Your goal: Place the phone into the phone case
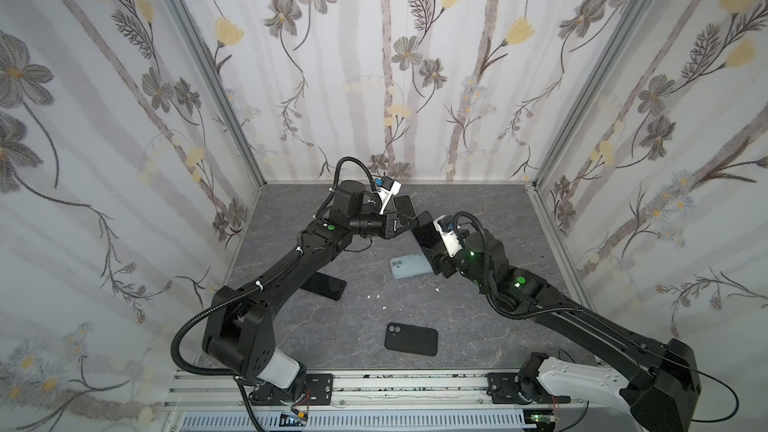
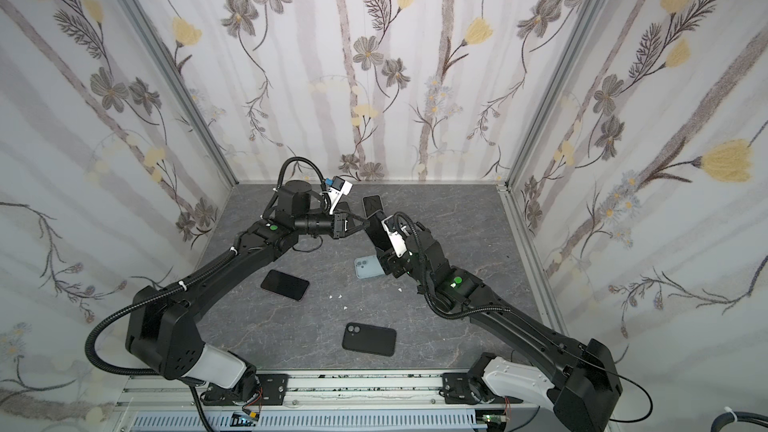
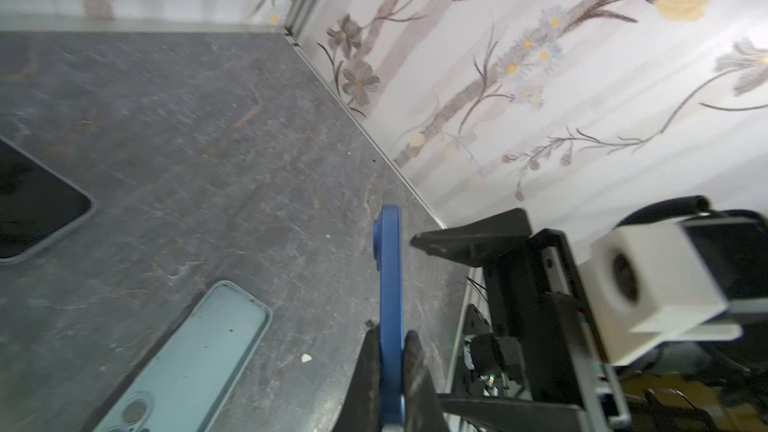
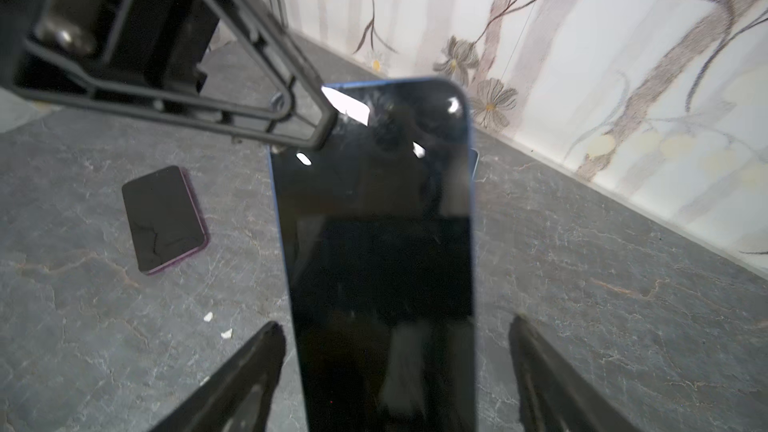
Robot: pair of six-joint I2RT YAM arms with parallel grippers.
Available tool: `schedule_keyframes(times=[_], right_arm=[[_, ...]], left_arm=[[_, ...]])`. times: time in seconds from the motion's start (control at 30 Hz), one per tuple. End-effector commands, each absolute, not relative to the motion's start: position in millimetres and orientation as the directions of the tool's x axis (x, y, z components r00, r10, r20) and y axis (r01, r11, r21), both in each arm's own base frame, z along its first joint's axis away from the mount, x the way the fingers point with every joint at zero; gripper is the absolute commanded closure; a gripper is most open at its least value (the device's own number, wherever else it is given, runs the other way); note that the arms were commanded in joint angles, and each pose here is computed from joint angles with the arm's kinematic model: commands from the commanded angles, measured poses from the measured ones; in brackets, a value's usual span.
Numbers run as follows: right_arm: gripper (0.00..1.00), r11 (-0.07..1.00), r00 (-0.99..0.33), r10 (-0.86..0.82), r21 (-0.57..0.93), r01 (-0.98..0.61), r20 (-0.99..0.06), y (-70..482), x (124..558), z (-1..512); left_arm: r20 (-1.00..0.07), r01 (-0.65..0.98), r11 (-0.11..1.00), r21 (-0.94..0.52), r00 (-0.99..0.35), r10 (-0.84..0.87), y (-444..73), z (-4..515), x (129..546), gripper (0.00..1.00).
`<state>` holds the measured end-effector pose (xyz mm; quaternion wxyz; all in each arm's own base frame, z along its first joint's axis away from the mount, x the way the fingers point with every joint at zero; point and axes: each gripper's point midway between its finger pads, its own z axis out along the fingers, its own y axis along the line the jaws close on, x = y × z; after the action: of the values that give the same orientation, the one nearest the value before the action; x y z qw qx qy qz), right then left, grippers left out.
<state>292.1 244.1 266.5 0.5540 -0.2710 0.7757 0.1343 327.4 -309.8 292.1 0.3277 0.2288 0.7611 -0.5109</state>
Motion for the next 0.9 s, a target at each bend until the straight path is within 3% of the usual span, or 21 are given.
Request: schedule_keyframes(times=[0.0, 0.13, 0.3, 0.4, 0.53, 0.87], right_arm=[[0.04, 0.842, -0.153, -0.163, -0.057, -0.537, -0.975, 241, 295, 309], [0.0, 0.86, -0.098, -0.058, 0.0, -0.51, -0.994, 229, 290, 343], [0.0, 0.846, -0.049, 0.205, 0.202, -0.494, -0.978, 211, 281, 378], [0.02, 0.751, -0.055, 0.359, 0.324, -0.575, -0.932, 212, 271, 392], [0.15, 0.601, -0.102, 0.499, 0.428, -0.675, -0.861, 220, 261, 399], [0.31, 0.308, -0.187, 0.567, 0.417, -0.855, -0.802, 254, 235, 426]], left_arm=[[-0.831, 0.727, 0.435, -0.531, -0.546, -0.103, -296, 321, 341, 1.0], [-0.895, 0.768, 0.46, -0.446, -0.387, -0.222, -274, 355, 333, 1.0], [-0.891, 0.818, 0.429, -0.384, -0.206, -0.405, -247, 394, 308, 1.0], [-0.867, 0.847, 0.378, -0.373, -0.173, -0.468, -241, 407, 295, 1.0], [-0.797, 0.893, 0.279, -0.354, -0.132, -0.589, -227, 430, 270, 1.0], [-0.659, 0.95, 0.122, -0.287, -0.103, -0.745, -199, 456, 228, 1.0]])
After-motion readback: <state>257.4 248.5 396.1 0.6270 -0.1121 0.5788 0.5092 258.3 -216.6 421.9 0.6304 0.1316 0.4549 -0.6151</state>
